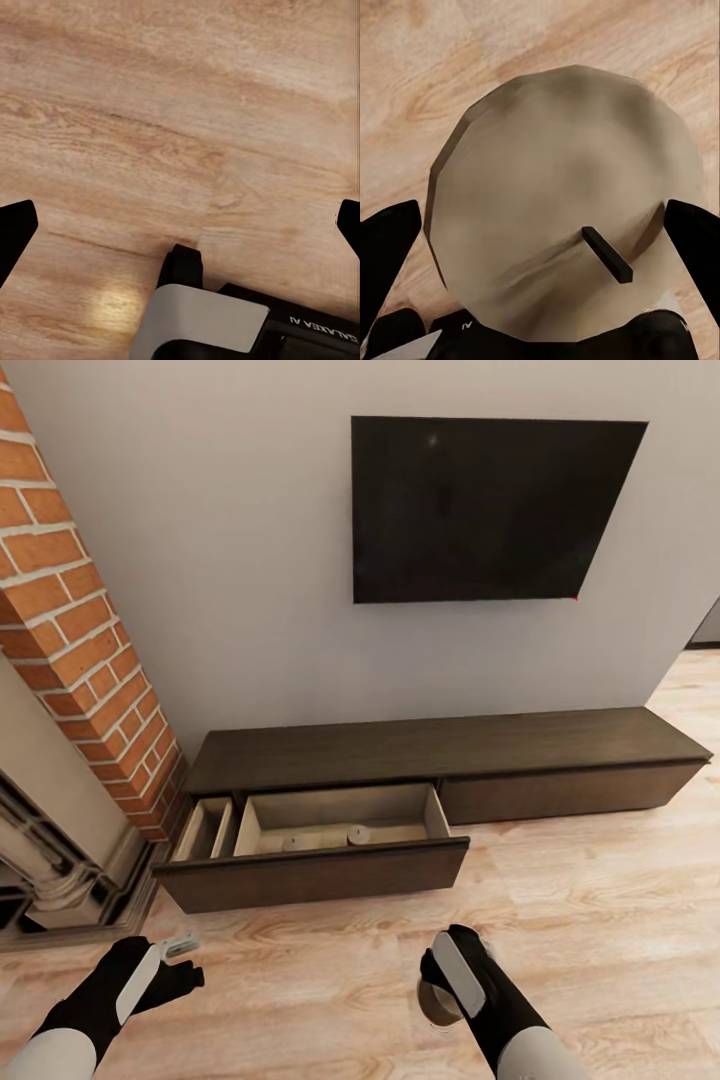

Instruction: Place each of the two pumpkins and all three candles from the living room inside a cabinet in the living room (use any cabinet), then make sure every cabinet is closed, and position the cauldron so it is next to a table in the living room.

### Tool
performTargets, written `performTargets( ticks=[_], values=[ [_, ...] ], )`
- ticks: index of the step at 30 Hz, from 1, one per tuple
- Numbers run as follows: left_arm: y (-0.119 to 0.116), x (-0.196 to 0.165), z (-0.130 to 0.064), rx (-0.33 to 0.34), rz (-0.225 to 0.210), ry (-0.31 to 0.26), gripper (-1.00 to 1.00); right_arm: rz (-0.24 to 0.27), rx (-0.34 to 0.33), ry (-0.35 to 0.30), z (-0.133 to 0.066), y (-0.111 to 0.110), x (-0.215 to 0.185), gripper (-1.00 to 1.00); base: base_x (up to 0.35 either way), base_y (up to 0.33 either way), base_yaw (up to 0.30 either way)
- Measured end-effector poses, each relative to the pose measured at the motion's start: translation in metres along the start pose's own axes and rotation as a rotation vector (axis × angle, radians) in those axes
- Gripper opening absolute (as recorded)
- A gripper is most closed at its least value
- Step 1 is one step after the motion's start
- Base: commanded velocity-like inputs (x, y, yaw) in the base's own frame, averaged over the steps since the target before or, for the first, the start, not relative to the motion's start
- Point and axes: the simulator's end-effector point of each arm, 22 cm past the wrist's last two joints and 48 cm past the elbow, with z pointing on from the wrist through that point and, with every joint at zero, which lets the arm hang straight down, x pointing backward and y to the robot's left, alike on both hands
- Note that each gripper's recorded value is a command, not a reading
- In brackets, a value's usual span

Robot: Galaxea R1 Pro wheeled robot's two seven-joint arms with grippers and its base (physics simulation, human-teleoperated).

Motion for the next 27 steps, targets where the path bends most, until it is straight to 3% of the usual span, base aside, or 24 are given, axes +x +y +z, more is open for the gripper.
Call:
performTargets(
  ticks=[5, 10, 14, 18, 23, 27],
  values=[
    [-0.005, -0.004, -0.013, 0.018, 0.001, 0.035, 1.0, -0.088, -0.09, -0.031, -0.043, 0.03, -0.029, -1.0, 0.004, 0.0, 0.0],
    [-0.015, -0.011, -0.037, 0.112, -0.068, 0.068, 1.0, -0.15, -0.108, -0.049, -0.08, 0.036, -0.048, -1.0, 0.0, 0.0, 0.0],
    [-0.024, -0.016, -0.051, 0.201, -0.095, 0.071, 1.0, -0.159, -0.105, -0.059, -0.094, 0.037, -0.055, -1.0, 0.0, 0.0, 0.0],
    [-0.008, -0.033, -0.07, 0.283, -0.14, 0.044, 1.0, -0.157, -0.106, -0.065, -0.102, 0.037, -0.06, -1.0, 0.0, 0.0, 0.0],
    [-0.009, -0.063, -0.108, 0.505, -0.213, -0.021, 1.0, -0.15, -0.114, -0.066, -0.11, 0.038, -0.061, -1.0, 0.0, 0.0, 0.0],
    [-0.015, -0.072, -0.127, 0.589, -0.221, -0.04, 1.0, -0.148, -0.115, -0.067, -0.116, 0.037, -0.063, -1.0, 0.0, 0.0, 0.0]
  ],
)
